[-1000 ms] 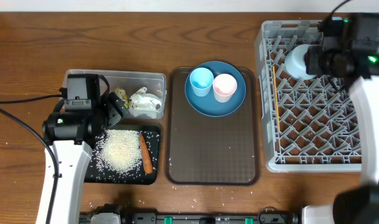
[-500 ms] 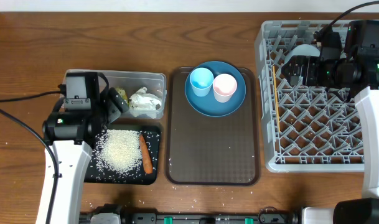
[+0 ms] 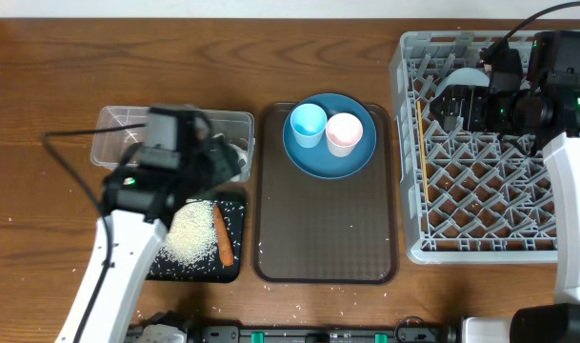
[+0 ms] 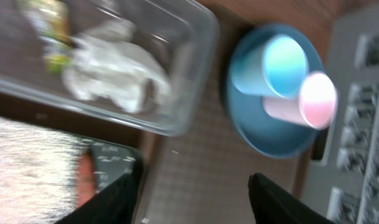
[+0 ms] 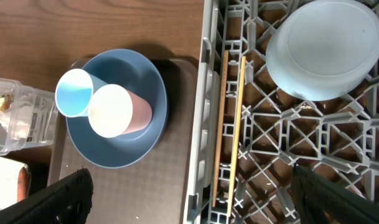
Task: Sort waste into correct bins and load items into the dishwasher rack
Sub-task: 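Reach the left gripper to the light-blue cup on the blue plate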
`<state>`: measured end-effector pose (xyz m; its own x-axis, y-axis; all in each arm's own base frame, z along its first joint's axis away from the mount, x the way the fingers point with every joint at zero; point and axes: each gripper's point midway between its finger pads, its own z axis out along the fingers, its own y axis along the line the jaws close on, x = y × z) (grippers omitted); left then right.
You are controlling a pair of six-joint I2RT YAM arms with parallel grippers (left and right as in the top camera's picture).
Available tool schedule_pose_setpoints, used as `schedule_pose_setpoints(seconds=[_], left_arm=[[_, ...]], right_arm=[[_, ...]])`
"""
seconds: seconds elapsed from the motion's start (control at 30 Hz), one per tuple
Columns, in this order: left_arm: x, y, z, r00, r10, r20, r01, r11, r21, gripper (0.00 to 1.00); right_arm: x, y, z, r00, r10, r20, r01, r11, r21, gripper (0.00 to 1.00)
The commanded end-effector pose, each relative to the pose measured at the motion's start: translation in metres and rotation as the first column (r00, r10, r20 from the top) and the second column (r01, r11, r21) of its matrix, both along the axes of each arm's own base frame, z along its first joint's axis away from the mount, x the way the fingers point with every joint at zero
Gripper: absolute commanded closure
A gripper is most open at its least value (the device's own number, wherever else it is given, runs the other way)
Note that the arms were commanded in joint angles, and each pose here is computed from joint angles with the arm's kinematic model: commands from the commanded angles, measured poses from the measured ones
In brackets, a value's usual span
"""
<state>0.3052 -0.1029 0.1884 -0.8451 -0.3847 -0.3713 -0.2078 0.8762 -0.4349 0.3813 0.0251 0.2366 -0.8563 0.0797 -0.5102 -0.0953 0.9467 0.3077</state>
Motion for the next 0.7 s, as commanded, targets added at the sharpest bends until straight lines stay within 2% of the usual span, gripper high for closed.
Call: schedule_pose_setpoints(seconds=[0.0, 0.23, 0.33, 0.4, 0.67], left_arm=[[0.015, -0.029, 0.015, 0.997, -0.07, 0.019, 0.07, 0.998, -0.001, 0.42], [0.062, -0.081, 0.026, 0.973, -0.212, -0.09, 0.218, 0.974, 0.064, 0.42], [0.081, -0.088, 0.014, 0.968, -0.209, -0.14, 0.221, 0.972, 0.077, 0.41], [0.089, -0.091, -0.003, 0.964, -0.204, -0.172, 0.221, 0.972, 0.082, 0.36], [0.11, -0.102, -0.053, 0.957, -0.18, -0.23, 0.203, 0.976, 0.083, 0.39]], right_arm=[[-0.001, 0.007, -0.001, 1.0, 0.008, -0.009, -0.007, 1.0, 0.02, 0.01], [-0.001, 0.007, 0.0, 1.0, 0.008, -0.008, -0.008, 1.0, 0.019, 0.01], [-0.001, 0.007, 0.0, 1.0, 0.008, -0.008, -0.008, 1.0, 0.019, 0.01], [-0.001, 0.007, -0.001, 1.0, 0.008, -0.009, -0.008, 1.0, 0.019, 0.01], [-0.001, 0.007, 0.0, 1.0, 0.008, -0.008, -0.008, 1.0, 0.019, 0.01]])
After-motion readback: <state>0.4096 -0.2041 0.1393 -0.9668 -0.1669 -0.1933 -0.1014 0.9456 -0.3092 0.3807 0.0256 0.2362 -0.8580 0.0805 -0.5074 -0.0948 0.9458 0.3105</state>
